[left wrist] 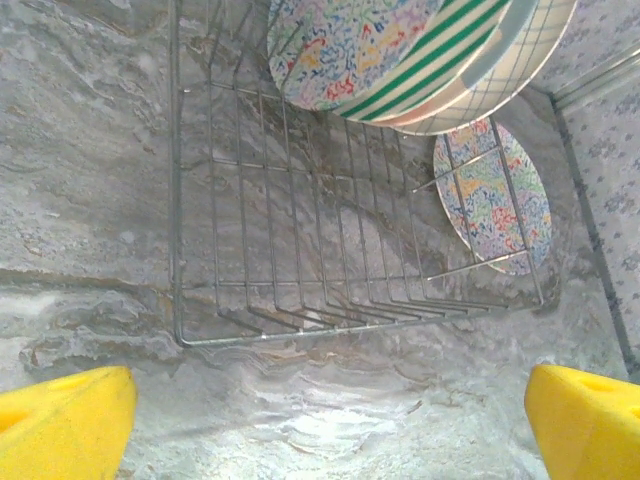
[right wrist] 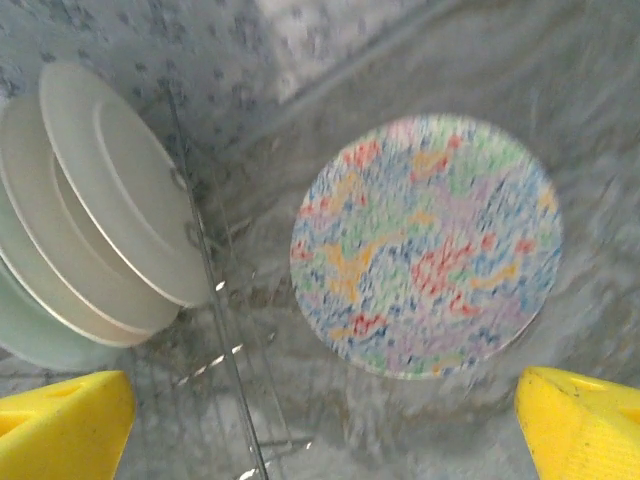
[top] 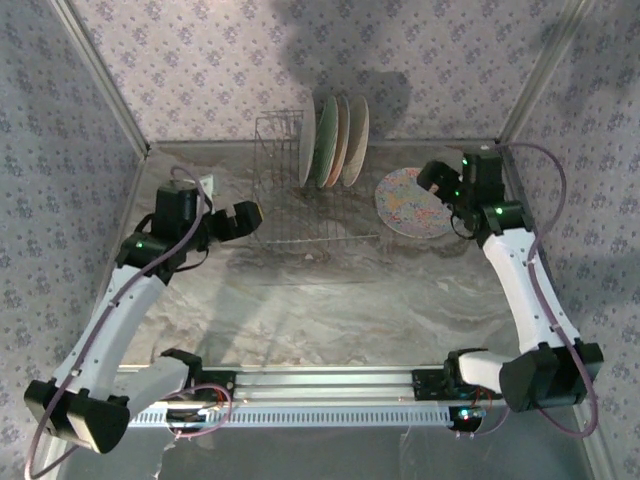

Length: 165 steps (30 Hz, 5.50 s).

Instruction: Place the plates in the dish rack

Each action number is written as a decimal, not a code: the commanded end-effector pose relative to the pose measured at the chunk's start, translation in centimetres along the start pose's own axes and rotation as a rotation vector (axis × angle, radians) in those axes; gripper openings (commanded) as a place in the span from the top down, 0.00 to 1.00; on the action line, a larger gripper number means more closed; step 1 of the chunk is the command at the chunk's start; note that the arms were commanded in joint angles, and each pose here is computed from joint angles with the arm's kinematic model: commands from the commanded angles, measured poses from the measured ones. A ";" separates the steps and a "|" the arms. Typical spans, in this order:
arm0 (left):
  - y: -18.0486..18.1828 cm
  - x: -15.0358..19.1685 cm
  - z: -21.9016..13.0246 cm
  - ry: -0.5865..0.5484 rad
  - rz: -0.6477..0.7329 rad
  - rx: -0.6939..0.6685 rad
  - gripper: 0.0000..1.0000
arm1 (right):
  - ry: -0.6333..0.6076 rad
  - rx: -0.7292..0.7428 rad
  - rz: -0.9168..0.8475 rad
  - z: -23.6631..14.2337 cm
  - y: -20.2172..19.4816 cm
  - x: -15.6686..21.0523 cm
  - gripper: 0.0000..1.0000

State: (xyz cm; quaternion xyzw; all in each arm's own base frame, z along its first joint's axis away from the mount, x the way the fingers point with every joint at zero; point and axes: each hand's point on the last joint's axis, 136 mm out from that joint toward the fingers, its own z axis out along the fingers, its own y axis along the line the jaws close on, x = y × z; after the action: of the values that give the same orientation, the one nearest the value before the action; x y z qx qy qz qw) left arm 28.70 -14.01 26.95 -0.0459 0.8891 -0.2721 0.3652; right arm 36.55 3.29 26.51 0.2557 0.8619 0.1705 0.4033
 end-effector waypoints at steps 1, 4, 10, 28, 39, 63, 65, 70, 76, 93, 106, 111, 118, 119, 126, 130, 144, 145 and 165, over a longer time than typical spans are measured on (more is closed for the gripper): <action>-0.3 0.4 0.1 -0.037 -0.006 -0.035 0.01 | 0.232 -0.200 0.175 1.7 -0.6 4.6 0.02; -1.0 1.4 0.8 -0.038 0.004 -0.028 0.01 | 0.283 -0.204 0.269 3.2 -3.5 6.2 0.03; -1.3 2.8 1.6 -0.027 0.015 -0.028 0.01 | 0.321 -0.188 0.351 5.3 -6.4 7.2 0.06; -0.3 3.6 3.5 0.007 0.050 -0.062 0.01 | 0.397 -0.103 0.496 12.7 -11.2 8.8 0.22; -0.5 3.6 3.7 0.025 0.019 -0.044 0.01 | 0.406 -0.060 0.506 14.0 -13.3 9.5 0.27; -0.6 2.9 3.9 0.019 0.021 -0.050 0.01 | 0.397 -0.018 0.524 14.2 -14.4 9.3 0.33; -0.7 2.7 3.8 0.017 0.026 -0.047 0.01 | 0.396 -0.021 0.522 14.2 -14.4 9.2 0.32; -0.8 2.5 3.6 0.010 0.026 -0.047 0.01 | 0.396 -0.006 0.536 14.2 -14.6 9.3 0.33; -0.9 2.3 3.7 0.004 0.026 -0.045 0.01 | 0.390 0.007 0.559 14.2 -14.8 9.3 0.36; -0.7 2.3 3.3 0.000 0.024 -0.054 0.01 | 0.379 -0.008 0.577 16.6 -13.6 8.1 0.43; -0.3 2.4 3.2 -0.001 0.026 -0.066 0.01 | 0.360 -0.001 0.617 18.2 -13.9 8.2 0.55; -0.1 2.3 3.0 -0.006 0.023 -0.070 0.01 | 0.349 -0.006 0.628 18.9 -13.9 8.2 0.61; 0.3 2.5 3.0 -0.005 0.017 -0.076 0.01 | 0.330 0.001 0.641 19.6 -14.2 8.5 0.71; 0.3 2.5 2.9 -0.007 0.015 -0.077 0.01 | 0.323 0.003 0.641 19.6 -14.3 8.5 0.73; 0.5 2.5 2.8 -0.010 0.009 -0.078 0.01 | 0.291 -0.016 0.645 19.6 -14.2 8.4 0.94; 0.6 2.4 2.7 -0.011 0.008 -0.079 0.01 | 0.277 -0.021 0.642 19.3 -14.1 8.1 1.00; 0.7 2.5 2.2 -0.021 -0.004 -0.074 0.01 | 0.204 -0.035 0.594 15.3 -12.2 5.5 1.00; 0.6 2.5 2.2 -0.020 -0.003 -0.070 0.01 | 0.200 -0.033 0.594 15.0 -12.1 5.4 1.00; -8.5 2.4 4.1 -0.043 -0.023 0.072 0.01 | 0.124 -0.099 0.589 10.2 -9.3 1.5 1.00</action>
State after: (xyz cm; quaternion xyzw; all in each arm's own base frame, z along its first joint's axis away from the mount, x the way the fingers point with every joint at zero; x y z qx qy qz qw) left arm 27.59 -22.84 24.64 -0.0404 0.8889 -0.2907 0.3516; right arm 40.44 -2.20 11.34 0.4736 0.7751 0.3227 0.2662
